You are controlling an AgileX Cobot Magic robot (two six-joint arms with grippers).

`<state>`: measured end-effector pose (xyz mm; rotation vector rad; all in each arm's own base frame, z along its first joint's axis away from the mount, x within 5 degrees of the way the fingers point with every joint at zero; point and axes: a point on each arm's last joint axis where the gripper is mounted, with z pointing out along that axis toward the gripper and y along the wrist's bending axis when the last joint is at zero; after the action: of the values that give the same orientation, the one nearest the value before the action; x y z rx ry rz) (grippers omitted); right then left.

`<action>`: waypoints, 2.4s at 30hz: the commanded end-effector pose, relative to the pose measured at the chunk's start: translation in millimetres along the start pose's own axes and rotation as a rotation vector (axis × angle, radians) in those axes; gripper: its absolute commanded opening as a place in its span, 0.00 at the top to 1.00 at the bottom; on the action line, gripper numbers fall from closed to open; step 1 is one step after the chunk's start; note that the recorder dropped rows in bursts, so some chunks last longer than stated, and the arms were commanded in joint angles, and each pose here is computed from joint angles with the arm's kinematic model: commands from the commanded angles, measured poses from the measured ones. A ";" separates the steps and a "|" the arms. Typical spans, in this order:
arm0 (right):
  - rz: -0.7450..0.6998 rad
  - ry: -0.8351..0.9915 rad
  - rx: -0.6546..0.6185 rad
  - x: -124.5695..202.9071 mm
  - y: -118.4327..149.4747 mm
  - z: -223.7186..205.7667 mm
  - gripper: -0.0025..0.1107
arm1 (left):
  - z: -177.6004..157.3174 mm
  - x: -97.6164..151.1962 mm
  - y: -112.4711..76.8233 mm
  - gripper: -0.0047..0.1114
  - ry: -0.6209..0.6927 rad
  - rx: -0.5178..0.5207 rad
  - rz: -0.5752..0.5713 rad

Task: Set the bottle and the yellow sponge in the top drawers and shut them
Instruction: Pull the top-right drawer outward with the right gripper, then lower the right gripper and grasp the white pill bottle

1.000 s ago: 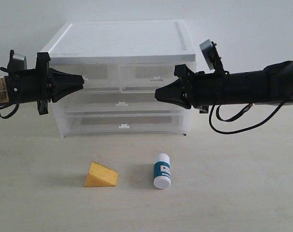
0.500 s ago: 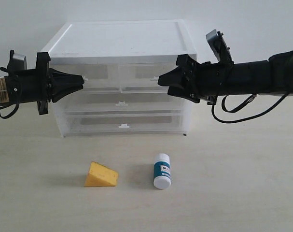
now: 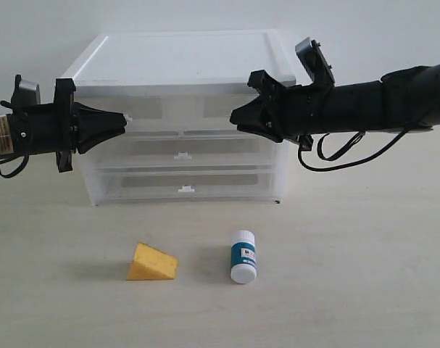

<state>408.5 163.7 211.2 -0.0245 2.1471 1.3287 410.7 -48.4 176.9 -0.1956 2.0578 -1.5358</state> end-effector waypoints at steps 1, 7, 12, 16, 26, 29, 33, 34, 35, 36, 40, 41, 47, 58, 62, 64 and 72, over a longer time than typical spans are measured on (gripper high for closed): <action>-0.045 0.016 -0.035 2.0 0.7 3.8 0.98 | 1.9 -1.1 4.2 0.93 -0.009 -0.053 0.023; -0.072 0.079 -0.175 7.9 12.7 1.7 0.98 | 1.9 -1.1 4.2 0.93 -0.009 -0.053 0.023; -0.037 0.107 -0.161 21.0 0.5 -4.2 0.98 | 1.9 -1.4 4.0 0.93 -0.013 -0.051 0.021; -0.045 0.106 -0.136 27.8 -11.6 -16.4 0.98 | 1.9 -1.7 3.9 0.93 -0.016 -0.050 0.020; -0.065 0.144 -0.180 51.1 -8.6 -37.7 0.98 | 1.9 -1.8 4.1 0.93 -0.016 -0.052 0.020; -0.074 0.147 -0.172 57.0 -7.1 -42.6 0.98 | 1.9 -1.8 4.1 0.93 -0.016 -0.052 0.020; -0.078 0.156 -0.210 58.7 -2.6 -44.7 0.98 | 1.9 -1.7 3.9 0.93 -0.015 -0.050 0.020; -0.077 0.158 -0.218 58.8 -2.0 -44.9 0.98 | 1.9 -1.7 3.9 0.93 -0.015 -0.050 0.020; -0.077 0.158 -0.218 58.8 -2.0 -44.9 0.98 | 1.9 -1.7 3.9 0.93 -0.015 -0.050 0.020; -0.077 0.158 -0.218 58.8 -2.0 -44.9 0.98 | 1.9 -1.9 3.8 0.93 -0.018 -0.049 0.016; -0.081 0.160 -0.208 59.0 -2.9 -44.7 0.98 | 1.9 -1.9 3.8 0.93 -0.018 -0.049 0.016; -0.083 0.161 -0.200 59.1 -3.6 -44.6 0.98 | 1.9 -1.9 3.8 0.93 -0.018 -0.049 0.016; -0.087 0.154 -0.175 58.4 -5.9 -44.1 0.89 | 1.9 -1.8 3.7 0.93 -0.017 -0.047 0.016; -0.118 0.240 -0.149 65.3 -6.3 -46.7 0.48 | 1.9 -1.6 3.3 0.93 -0.015 -0.043 0.014; -0.147 0.292 -0.141 68.0 -1.5 -51.4 0.48 | 1.9 -1.8 3.2 0.93 -0.017 -0.042 0.005; -0.178 0.310 -0.144 68.1 3.9 -55.3 0.48 | 1.9 -2.0 3.1 0.93 -0.019 -0.041 0.004; -0.298 0.357 0.096 105.1 2.5 -73.5 0.48 | 1.9 -2.6 3.3 0.93 -0.025 -0.043 0.001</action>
<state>302.7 136.2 195.5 -0.5383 2.3260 1.2703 410.8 -47.6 176.7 -0.1970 2.0593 -1.5321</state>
